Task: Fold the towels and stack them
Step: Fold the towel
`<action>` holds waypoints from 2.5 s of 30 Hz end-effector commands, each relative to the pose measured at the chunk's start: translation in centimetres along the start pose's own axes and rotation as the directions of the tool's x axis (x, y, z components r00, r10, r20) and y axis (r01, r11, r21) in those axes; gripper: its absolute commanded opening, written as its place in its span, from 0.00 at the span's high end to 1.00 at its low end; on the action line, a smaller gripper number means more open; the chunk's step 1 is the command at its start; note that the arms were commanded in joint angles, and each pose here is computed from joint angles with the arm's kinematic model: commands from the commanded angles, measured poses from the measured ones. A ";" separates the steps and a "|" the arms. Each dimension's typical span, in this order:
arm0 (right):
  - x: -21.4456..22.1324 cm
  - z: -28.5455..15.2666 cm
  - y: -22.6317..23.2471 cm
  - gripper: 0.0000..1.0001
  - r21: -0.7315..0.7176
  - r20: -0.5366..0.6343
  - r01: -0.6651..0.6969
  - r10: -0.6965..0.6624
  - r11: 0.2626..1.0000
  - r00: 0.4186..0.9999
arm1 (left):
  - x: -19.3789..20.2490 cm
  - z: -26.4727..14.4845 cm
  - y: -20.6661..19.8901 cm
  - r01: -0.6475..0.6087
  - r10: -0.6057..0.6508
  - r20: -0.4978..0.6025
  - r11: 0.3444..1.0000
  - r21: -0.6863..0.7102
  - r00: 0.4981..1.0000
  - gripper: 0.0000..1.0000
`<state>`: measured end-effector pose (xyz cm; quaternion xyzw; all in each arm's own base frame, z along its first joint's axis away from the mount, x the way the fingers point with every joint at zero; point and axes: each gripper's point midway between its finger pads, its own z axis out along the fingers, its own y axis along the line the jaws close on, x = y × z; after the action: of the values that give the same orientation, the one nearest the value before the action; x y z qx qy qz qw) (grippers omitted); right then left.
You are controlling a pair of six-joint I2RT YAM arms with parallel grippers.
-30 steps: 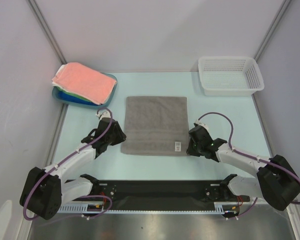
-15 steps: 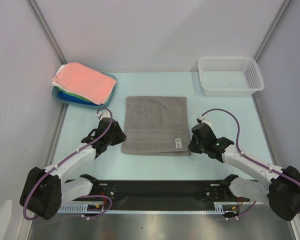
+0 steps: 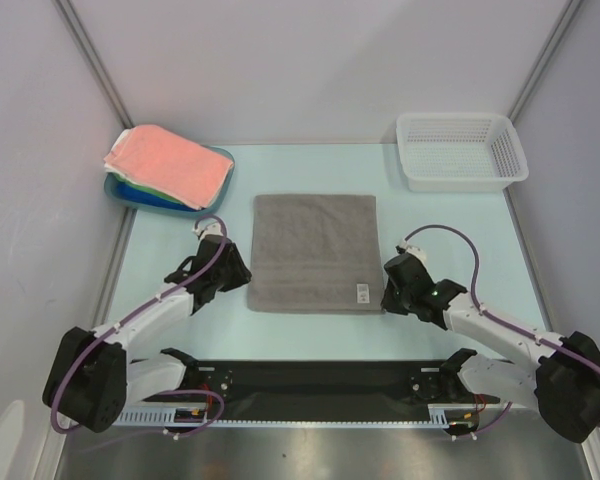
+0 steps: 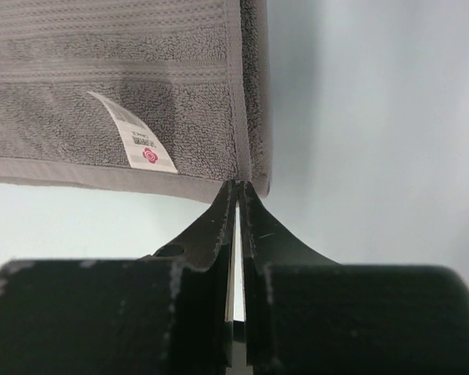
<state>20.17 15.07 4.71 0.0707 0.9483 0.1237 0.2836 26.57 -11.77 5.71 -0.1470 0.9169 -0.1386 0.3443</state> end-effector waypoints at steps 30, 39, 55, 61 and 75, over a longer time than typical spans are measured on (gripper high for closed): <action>-26.5 13.8 8.6 0.69 -0.100 0.201 0.033 -0.012 0.994 0.979 | -17.4 15.1 -8.7 -0.160 0.151 0.109 0.984 0.075 0.983 0.45; -27.0 18.5 3.9 0.73 -0.021 0.140 -0.040 0.042 0.999 0.989 | -16.8 19.3 -6.5 -0.119 0.121 0.039 0.992 -0.046 0.992 0.48; -28.0 19.0 -0.7 0.70 0.071 0.161 -0.063 0.051 0.995 0.986 | -18.7 18.8 -4.9 -0.129 0.144 0.080 0.977 -0.169 0.986 0.46; -29.0 18.3 -0.9 0.66 0.092 0.193 -0.056 0.037 0.994 0.980 | -18.8 19.5 -4.9 -0.141 0.154 0.065 0.975 -0.173 0.986 0.46; -30.3 17.9 -1.0 0.61 0.101 0.246 -0.047 0.021 0.994 0.969 | -18.9 20.6 -5.3 -0.136 0.148 0.058 0.977 -0.166 0.987 0.45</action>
<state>53.64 12.21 3.07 0.1152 0.9251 0.0758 0.3538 53.55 -12.90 2.62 -0.1123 0.9275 -0.0313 0.3552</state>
